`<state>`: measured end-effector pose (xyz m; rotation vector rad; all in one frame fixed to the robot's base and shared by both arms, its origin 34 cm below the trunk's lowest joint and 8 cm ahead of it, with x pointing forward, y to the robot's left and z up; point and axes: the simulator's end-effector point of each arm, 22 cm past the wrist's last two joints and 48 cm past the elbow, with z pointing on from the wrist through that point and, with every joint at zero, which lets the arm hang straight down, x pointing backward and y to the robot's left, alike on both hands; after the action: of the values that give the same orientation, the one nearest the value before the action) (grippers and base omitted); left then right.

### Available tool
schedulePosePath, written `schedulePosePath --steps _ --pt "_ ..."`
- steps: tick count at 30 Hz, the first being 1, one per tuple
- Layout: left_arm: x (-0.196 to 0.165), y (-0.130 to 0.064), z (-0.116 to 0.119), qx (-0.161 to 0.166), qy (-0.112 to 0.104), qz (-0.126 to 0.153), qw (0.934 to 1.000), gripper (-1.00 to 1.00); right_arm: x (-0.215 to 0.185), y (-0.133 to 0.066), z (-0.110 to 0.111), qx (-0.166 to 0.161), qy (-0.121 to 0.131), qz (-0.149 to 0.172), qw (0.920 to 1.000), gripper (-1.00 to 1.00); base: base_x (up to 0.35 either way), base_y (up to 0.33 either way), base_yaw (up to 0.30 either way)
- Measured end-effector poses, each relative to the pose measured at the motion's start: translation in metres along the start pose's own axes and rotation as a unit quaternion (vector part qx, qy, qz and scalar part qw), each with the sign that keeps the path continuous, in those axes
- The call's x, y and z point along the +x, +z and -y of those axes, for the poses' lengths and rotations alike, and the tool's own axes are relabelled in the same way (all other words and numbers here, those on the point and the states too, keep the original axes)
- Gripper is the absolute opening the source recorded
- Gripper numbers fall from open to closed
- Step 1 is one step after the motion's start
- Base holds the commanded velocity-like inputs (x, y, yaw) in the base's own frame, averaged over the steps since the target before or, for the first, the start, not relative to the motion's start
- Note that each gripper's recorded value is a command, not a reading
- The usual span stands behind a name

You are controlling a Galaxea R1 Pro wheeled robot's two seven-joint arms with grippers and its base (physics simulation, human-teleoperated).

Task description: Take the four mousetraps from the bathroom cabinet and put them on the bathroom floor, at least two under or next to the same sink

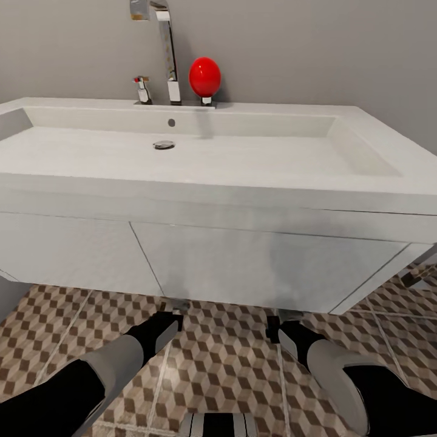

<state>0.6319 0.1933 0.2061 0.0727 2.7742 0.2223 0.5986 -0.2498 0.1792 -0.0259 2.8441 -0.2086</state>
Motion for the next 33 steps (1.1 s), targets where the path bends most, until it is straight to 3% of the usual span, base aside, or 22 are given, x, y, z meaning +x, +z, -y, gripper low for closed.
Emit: schedulePosePath --steps 22,28,33 --pt "0.045 0.037 0.012 0.011 0.005 -0.045 0.9989 -1.00 0.040 0.036 -0.006 -0.003 -0.002 -0.038 0.9993 -1.00 0.000 0.000 0.000" --pt "0.055 0.045 0.018 0.015 0.006 -0.054 0.9984 -1.00 0.033 0.046 -0.014 -0.013 0.004 -0.010 0.9998 -1.00 0.000 0.000 0.000" --pt "0.051 0.046 0.029 0.026 0.005 -0.049 0.9985 -1.00 -0.006 0.046 -0.014 -0.013 0.014 0.032 0.9993 -1.00 0.000 0.000 0.000"
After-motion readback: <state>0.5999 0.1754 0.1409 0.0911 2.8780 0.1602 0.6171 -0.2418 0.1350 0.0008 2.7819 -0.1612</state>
